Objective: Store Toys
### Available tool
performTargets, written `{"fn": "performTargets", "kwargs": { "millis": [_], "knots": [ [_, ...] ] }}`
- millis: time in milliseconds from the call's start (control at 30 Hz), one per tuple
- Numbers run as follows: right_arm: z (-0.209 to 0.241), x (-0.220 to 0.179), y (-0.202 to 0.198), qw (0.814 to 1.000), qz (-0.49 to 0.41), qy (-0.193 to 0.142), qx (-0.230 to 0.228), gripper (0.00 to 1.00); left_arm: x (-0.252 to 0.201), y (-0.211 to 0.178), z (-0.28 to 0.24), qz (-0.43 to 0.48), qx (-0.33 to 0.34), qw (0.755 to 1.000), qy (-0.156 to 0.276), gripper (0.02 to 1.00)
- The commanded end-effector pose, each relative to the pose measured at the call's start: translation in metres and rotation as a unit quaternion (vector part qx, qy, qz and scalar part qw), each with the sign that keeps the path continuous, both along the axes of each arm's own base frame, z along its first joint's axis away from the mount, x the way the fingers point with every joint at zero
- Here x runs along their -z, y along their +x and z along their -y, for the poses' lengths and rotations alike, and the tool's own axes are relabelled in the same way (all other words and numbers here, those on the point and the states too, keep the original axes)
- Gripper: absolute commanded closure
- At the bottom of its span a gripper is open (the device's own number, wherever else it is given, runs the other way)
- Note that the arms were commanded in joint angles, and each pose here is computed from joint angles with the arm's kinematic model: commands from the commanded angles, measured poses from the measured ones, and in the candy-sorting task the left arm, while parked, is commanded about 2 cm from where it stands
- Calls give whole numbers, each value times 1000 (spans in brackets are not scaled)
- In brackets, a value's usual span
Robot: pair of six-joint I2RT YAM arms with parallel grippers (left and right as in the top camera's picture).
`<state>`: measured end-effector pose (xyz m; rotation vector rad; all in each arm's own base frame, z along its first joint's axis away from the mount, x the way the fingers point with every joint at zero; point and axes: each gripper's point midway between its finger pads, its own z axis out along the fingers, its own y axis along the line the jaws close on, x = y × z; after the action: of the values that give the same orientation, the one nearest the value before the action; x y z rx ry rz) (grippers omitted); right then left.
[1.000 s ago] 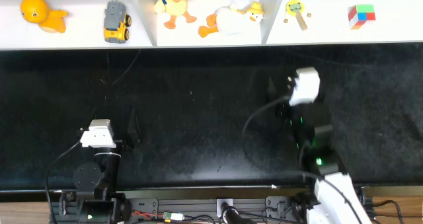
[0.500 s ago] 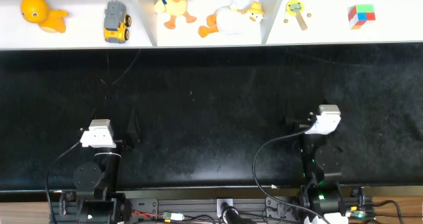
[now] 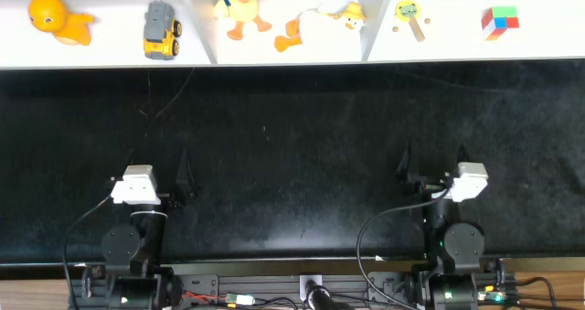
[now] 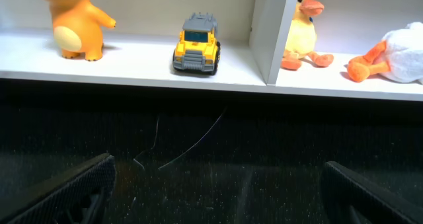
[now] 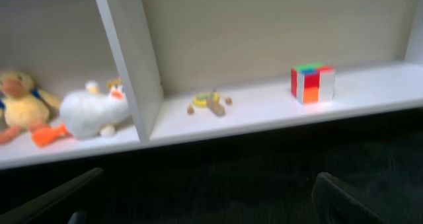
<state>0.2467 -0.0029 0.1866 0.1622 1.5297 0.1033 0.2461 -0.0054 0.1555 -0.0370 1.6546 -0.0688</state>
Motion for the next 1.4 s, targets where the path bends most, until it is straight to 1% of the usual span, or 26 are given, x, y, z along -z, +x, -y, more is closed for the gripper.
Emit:
{"fn": "performTargets", "kwargs": {
  "millis": [33,633,867,1033,1400],
  "knots": [
    [-4,12,0,1000,-16,3,-7,5,0,0,0,2,0,1000,9,20],
    [-8,12,0,1000,-17,3,-15,1,0,0,0,2,0,1000,9,20],
    [-7,12,0,1000,-17,3,-13,5,0,0,0,2,0,1000,9,20],
    [-1,12,0,1000,-17,3,-2,5,0,0,0,2,0,1000,9,20],
    [-1,12,0,1000,-17,3,-2,5,0,0,0,2,0,1000,9,20]
  ]
}}
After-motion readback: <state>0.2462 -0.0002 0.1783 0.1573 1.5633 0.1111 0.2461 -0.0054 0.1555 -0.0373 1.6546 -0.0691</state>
